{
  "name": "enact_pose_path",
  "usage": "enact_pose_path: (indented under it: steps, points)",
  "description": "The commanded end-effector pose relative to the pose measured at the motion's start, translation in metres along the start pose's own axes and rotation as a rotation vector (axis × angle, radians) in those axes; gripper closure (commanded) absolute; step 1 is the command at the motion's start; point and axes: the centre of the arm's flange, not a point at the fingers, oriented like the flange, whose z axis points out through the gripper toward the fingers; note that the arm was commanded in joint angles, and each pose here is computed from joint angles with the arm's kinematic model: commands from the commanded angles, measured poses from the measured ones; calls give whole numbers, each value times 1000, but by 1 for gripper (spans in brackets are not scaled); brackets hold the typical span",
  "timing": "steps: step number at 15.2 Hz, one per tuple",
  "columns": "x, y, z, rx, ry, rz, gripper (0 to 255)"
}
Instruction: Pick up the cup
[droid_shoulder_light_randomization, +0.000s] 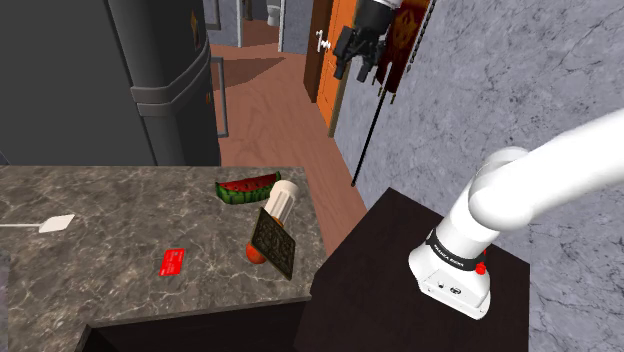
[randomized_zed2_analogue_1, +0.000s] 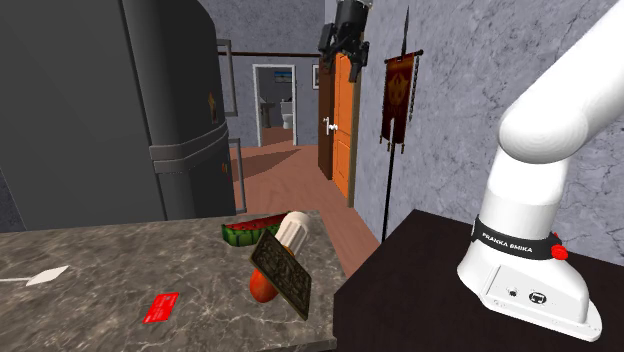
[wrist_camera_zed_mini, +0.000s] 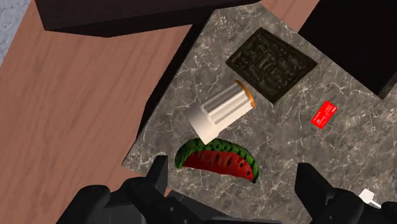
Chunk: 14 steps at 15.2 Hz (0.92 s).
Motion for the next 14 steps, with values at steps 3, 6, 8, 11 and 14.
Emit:
enact_pose_path:
  steps: [3, 6, 8, 11, 14]
  points:
    - [45, 10, 47, 32, -90, 118, 0]
    - [72, 21, 83, 57, -157, 205, 0]
    - [89, 29, 109, 73, -202, 263, 0]
    - [111, 43, 148, 97, -268, 349, 0]
    - [129, 57, 189, 121, -335, 436, 0]
